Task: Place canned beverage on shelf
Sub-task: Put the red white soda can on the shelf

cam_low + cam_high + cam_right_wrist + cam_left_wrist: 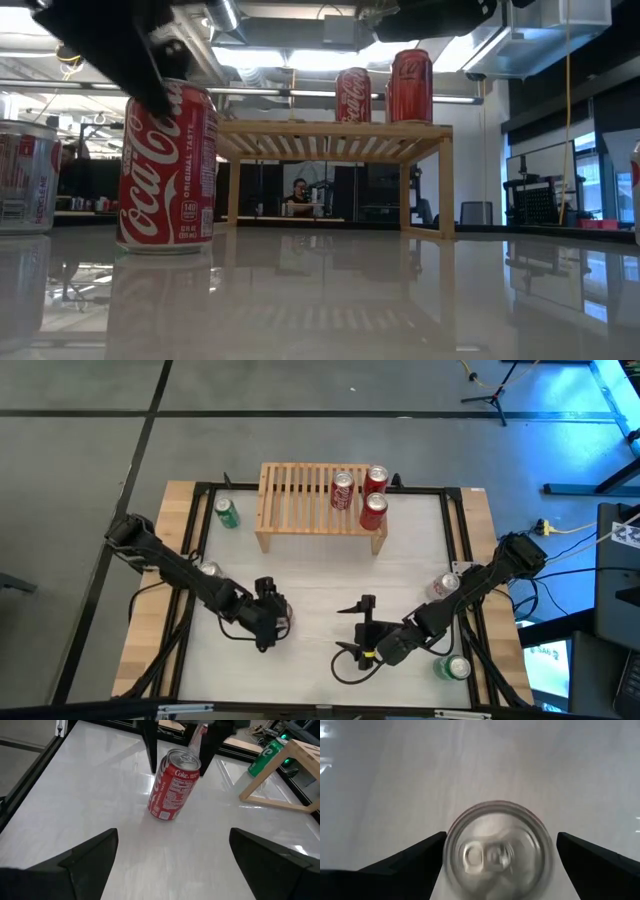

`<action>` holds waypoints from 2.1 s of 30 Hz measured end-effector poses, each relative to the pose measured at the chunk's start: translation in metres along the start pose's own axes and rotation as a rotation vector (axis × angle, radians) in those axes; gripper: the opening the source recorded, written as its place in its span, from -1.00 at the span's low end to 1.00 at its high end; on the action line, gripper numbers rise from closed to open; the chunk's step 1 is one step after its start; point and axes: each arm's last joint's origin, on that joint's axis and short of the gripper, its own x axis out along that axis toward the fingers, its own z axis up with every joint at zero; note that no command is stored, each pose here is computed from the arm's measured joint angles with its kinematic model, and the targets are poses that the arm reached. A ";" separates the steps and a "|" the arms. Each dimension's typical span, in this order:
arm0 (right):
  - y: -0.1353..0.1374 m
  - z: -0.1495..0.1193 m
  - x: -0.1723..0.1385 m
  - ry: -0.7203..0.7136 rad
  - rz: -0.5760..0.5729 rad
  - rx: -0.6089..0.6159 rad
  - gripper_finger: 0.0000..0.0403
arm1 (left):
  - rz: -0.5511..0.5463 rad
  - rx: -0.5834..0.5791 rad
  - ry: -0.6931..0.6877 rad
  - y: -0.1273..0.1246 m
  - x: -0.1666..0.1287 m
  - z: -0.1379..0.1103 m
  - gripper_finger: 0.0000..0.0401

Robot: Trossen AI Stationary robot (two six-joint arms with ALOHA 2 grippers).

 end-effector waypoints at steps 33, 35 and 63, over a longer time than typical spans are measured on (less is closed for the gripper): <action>0.014 0.013 -0.082 -0.034 0.118 -0.129 0.89 | -0.061 -0.014 -0.205 0.058 -0.096 0.140 0.48; 0.013 0.010 -0.084 -0.010 0.120 -0.160 0.89 | -0.090 -0.018 -0.207 0.077 -0.101 0.154 0.47; -0.015 -0.002 -0.065 0.128 -0.032 -0.136 0.89 | 0.142 0.029 -0.055 0.216 -0.031 0.226 0.48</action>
